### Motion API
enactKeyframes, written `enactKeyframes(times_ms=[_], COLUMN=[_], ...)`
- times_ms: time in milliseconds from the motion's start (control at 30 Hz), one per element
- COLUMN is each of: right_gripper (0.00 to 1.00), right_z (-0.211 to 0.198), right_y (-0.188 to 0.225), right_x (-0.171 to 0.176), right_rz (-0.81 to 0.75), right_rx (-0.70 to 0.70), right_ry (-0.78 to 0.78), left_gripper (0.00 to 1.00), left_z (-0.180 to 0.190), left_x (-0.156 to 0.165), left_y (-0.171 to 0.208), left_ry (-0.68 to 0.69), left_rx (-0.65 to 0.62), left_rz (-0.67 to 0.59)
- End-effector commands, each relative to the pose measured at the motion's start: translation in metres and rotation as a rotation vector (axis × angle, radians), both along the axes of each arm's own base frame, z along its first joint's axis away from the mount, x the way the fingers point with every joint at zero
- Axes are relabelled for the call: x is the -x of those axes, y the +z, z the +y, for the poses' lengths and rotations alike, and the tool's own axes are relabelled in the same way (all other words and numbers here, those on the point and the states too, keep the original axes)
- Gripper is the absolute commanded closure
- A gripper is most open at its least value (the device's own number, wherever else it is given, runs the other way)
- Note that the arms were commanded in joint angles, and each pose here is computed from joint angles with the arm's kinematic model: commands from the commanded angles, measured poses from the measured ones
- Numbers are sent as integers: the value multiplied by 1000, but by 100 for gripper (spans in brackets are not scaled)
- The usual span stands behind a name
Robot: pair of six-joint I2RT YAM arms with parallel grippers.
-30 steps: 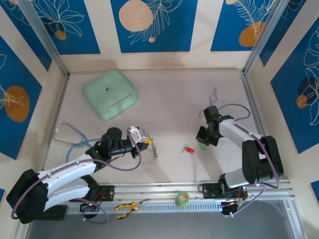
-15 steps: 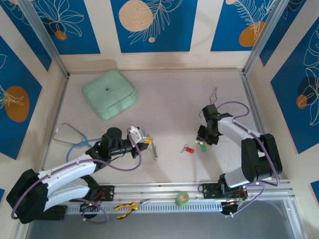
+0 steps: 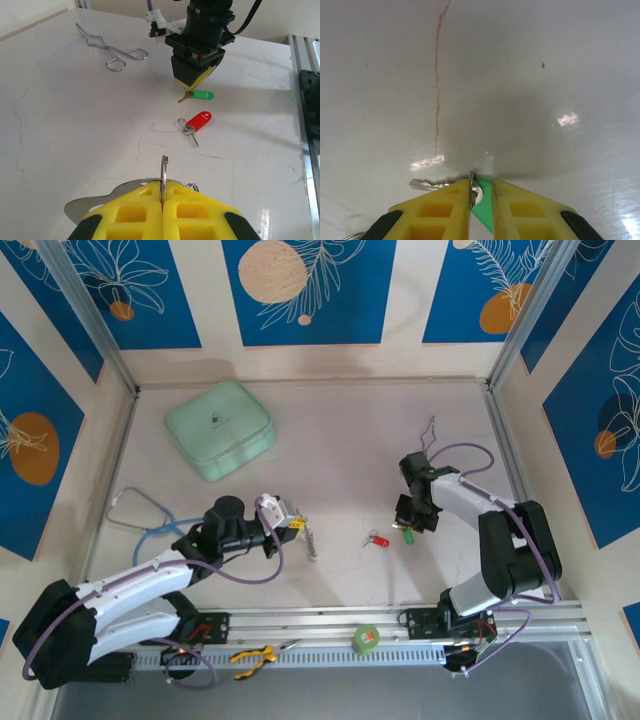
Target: Put the keys on the keyring
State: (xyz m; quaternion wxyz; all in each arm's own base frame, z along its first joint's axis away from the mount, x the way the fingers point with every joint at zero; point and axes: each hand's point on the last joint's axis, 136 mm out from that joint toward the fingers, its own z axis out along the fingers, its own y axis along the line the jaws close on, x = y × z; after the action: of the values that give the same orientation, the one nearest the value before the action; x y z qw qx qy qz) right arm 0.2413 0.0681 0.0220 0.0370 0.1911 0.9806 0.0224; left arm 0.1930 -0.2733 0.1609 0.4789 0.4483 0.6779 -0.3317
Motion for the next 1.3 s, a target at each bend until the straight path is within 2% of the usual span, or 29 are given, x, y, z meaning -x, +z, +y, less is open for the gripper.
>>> enactKeyframes(times_ms=[0,267,433,600,1000,1267], right_gripper=[85,91,81,80,88,88], right_z=[1,2,0,1,1,-1], right_y=[2,5,10,11,6,3], right_x=[-2,-2,-1,0,2,3], right_rz=[8,7,5,6,25,37], right_rx=[16,23,35,40,56,65], right_ry=[4,5,10,14,18,20], left_gripper=[100,100,100,100,100,100], left_z=[-3,-3,-3,-3,-2,-2], left_x=[5,6,6,6,6,6], left_y=[7,8,8,8,7,9], left_ry=[-26,-27,-28,-27,-26,-25], left_rx=[13,12,12,11,10,9], left_rz=[-22,-26,-25,-27,-27,-30])
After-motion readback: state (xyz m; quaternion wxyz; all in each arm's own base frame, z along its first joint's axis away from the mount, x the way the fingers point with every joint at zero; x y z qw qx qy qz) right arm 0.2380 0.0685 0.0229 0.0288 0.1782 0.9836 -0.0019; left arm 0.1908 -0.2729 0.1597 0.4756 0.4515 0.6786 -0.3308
